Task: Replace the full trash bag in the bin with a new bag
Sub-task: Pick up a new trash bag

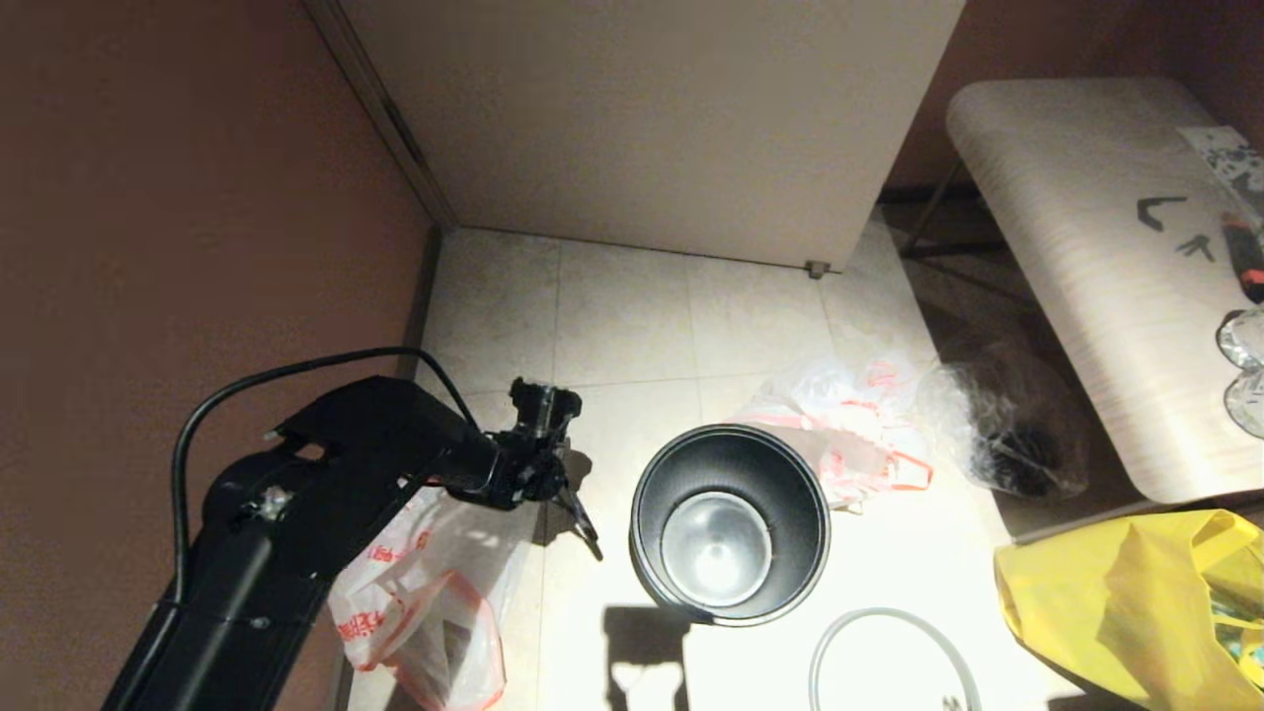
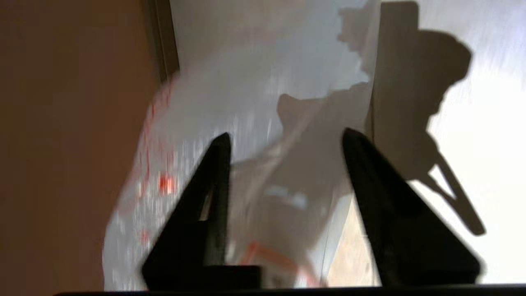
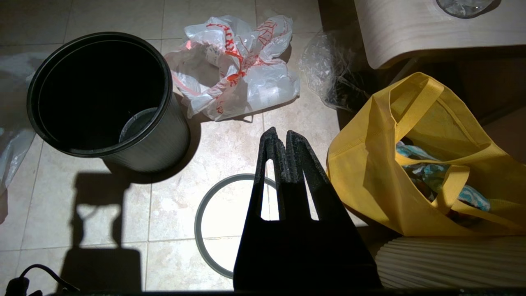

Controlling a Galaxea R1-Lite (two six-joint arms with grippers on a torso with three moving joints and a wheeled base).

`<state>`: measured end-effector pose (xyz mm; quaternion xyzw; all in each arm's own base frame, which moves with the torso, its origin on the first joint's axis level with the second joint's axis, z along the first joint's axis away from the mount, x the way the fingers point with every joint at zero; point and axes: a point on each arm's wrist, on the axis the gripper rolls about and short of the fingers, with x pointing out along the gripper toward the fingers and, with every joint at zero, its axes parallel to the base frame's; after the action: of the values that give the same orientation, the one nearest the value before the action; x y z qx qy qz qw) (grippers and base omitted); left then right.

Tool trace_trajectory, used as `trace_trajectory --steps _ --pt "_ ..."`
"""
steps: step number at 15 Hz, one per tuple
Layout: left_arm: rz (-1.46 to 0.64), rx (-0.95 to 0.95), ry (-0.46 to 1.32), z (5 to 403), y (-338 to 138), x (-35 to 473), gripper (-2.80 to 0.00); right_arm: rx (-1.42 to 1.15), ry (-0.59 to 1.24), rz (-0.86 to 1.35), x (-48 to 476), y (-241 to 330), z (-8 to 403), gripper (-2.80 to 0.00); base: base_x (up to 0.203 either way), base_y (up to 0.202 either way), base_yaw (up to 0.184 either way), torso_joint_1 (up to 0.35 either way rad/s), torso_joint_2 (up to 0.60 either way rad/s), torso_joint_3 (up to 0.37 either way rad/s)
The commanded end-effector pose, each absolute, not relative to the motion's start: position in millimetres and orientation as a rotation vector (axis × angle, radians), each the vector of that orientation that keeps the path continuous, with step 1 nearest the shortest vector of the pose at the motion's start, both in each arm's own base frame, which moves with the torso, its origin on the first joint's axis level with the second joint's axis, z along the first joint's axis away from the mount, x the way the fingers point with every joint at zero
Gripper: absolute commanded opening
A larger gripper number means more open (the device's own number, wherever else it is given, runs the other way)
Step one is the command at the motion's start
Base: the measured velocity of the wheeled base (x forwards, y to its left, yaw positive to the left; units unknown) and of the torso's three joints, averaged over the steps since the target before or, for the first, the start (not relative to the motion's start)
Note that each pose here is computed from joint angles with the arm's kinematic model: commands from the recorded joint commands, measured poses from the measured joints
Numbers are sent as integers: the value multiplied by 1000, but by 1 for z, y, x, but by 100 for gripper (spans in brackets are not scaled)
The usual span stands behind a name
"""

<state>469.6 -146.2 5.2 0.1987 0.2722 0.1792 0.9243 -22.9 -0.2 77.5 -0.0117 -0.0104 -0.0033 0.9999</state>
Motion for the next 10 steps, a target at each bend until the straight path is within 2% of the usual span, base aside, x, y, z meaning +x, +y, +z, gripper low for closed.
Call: trace_trajectory --steps 1,3,5,7,10 --pt "378 410 559 4 -150 493 0 -24 -11 -5 -22 0 75 -280 0 0 0 0 0 0" --pt "356 442 590 -4 -152 508 0 -24 -11 -6 -22 0 75 -280 0 0 0 0 0 0" --pt "325 515 670 -53 -149 509 0 -24 -11 -3 -22 0 75 -280 0 0 0 0 0 0" --pt "403 510 639 -80 -132 516 0 -24 -11 -6 -22 0 75 -280 0 0 0 0 0 0" --pt "567 467 540 -67 -110 526 0 -24 -11 -5 -22 0 75 -280 0 0 0 0 0 0"
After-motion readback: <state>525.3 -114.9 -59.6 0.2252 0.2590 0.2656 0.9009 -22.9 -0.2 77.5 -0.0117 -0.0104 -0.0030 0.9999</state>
